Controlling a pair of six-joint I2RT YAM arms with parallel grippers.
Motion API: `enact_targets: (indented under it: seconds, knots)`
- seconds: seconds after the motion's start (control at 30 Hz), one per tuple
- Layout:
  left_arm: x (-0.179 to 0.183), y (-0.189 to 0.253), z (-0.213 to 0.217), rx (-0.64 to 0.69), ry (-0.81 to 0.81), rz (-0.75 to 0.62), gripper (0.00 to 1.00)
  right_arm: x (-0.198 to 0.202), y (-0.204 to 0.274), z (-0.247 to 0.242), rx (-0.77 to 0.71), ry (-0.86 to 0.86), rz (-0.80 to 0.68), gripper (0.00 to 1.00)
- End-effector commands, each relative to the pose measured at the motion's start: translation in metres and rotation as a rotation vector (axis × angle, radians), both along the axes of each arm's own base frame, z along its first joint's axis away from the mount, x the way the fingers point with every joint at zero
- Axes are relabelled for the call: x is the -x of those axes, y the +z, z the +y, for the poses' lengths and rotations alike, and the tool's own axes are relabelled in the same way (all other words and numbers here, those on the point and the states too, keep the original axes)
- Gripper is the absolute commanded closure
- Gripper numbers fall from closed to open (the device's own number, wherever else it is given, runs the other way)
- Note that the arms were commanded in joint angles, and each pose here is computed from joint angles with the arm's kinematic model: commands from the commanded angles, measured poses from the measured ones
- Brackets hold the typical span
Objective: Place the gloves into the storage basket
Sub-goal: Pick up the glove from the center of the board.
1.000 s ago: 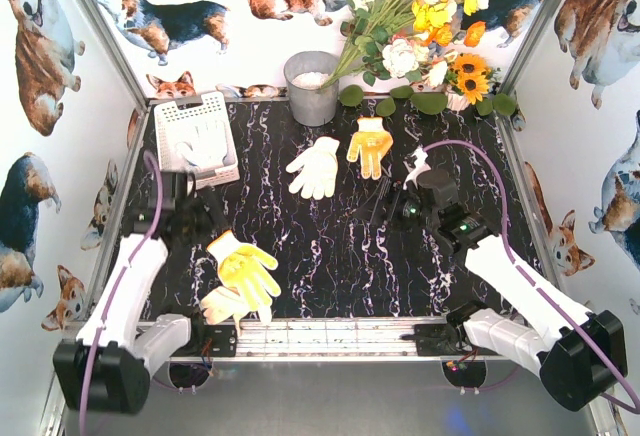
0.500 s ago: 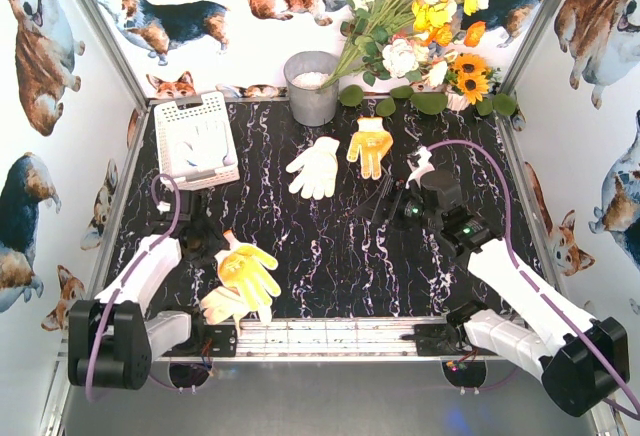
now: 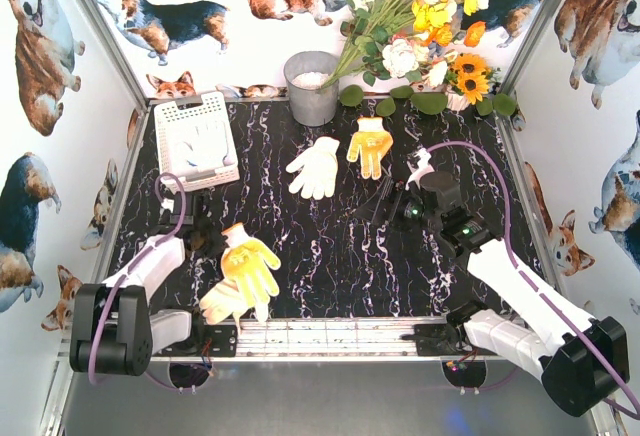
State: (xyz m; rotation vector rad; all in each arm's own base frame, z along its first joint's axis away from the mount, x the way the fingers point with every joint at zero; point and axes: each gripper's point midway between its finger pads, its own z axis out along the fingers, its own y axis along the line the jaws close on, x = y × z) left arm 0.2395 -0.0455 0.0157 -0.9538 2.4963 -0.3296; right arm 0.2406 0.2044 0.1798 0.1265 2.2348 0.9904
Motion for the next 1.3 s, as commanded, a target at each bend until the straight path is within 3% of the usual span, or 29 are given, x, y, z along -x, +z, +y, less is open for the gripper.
enact_targets:
  seconds: [0.0,0.17,0.37,0.63,0.8,1.03,1.27]
  knots:
    - [-0.033,0.032,-0.016,0.013,-0.127,-0.175,1.00,-0.010,0.019,-0.001,-0.021,-0.017,-0.082,0.24]
    - [-0.061,0.077,-0.057,0.071,-0.325,-0.350,1.00,-0.014,0.020,0.004,-0.034,-0.002,-0.086,0.23]
    - [-0.066,0.117,-0.134,0.176,-0.626,-0.479,1.00,-0.014,0.022,0.015,-0.058,0.058,-0.100,0.23]
    - [-0.044,0.188,-0.221,0.438,-0.990,-0.578,1.00,0.007,0.050,0.037,-0.035,0.379,-0.218,0.16]
    - [-0.014,0.206,-0.240,0.477,-1.186,-0.520,1.00,0.014,0.065,0.042,-0.013,0.494,-0.289,0.15]
    - [0.015,0.225,-0.255,0.545,-1.313,-0.512,1.00,0.006,0.071,0.035,0.103,0.532,-0.345,0.13]
    - [0.027,0.231,-0.265,0.566,-1.361,-0.510,1.00,0.025,0.085,0.054,-0.015,0.695,-0.318,0.15]
